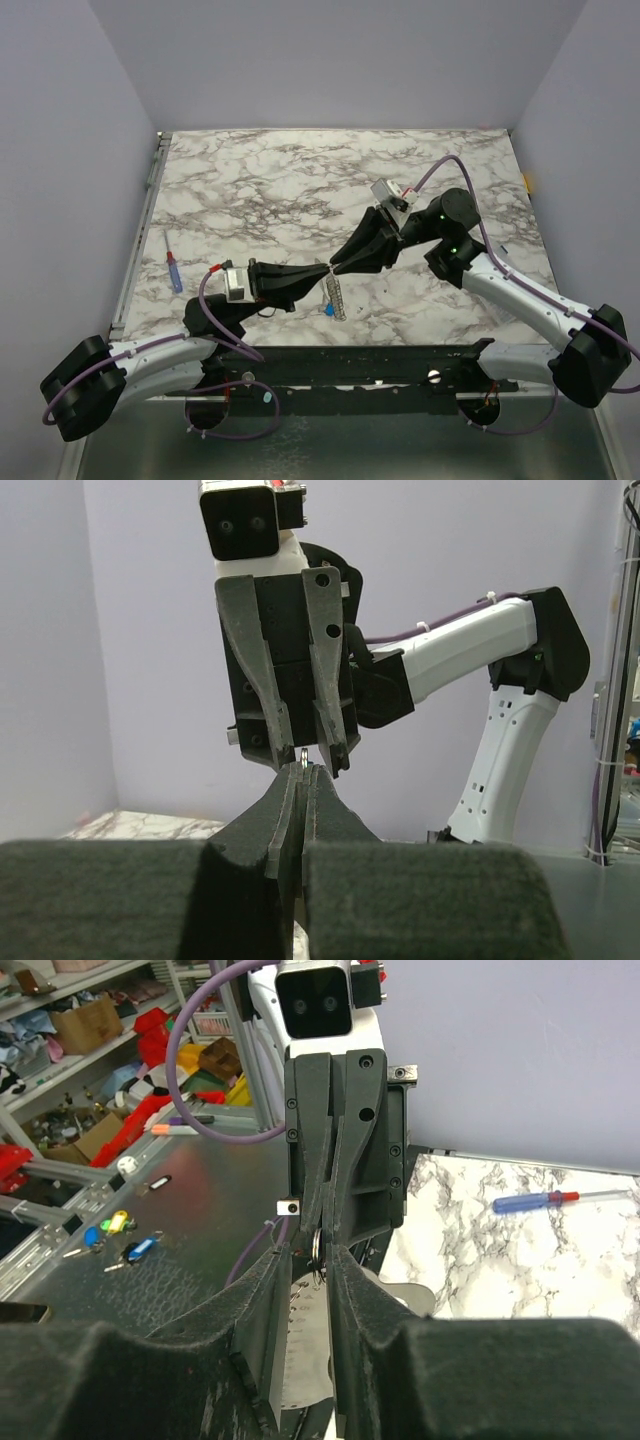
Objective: Put the keys on the keyring
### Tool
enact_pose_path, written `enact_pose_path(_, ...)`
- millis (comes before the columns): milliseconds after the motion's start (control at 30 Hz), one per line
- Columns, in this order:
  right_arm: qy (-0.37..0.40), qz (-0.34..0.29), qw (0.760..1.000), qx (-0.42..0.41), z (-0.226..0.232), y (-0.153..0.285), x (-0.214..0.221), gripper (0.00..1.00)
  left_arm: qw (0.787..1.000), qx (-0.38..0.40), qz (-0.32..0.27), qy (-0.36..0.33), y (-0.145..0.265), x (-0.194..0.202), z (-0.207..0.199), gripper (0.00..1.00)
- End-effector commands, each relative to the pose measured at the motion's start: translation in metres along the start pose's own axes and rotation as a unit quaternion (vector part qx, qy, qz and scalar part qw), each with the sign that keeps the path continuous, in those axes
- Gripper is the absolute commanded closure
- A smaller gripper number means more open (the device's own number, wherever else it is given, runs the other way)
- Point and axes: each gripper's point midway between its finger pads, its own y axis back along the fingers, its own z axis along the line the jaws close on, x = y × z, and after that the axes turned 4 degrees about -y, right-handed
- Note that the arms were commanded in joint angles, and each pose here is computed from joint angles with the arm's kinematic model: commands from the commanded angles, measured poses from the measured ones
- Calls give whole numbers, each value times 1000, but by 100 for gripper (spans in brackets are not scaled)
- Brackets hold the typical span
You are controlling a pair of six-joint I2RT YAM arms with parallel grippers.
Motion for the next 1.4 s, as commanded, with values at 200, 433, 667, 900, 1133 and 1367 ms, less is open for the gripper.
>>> enact_pose_path(200, 6, -4, 1000, 12, -5, -4, -5, 70, 997, -5, -78, -13, 1, -37, -2, 100)
enact_pose_path(433, 0, -4, 1000, 15, -8, -4, -2, 64, 996, -3, -87, -9, 2, -40, -3, 100)
enact_pose_path(667, -9, 0, 1000, 20, -13, -5, 3, 64, 996, -6, -92, -10, 5, -43, -3, 100)
enact_pose_path(900, -18, 3, 1000, 24, -16, -5, 9, 64, 995, -12, -102, -15, 8, -49, -3, 100)
enact_pose_path(1133, -24, 7, 999, 27, -17, -4, 14, 65, 994, -21, -105, -20, 9, -50, 0, 100)
enact_pose_path(1367, -26, 7, 999, 25, -19, -5, 14, 76, 994, -27, -107, -16, 9, -49, 2, 100)
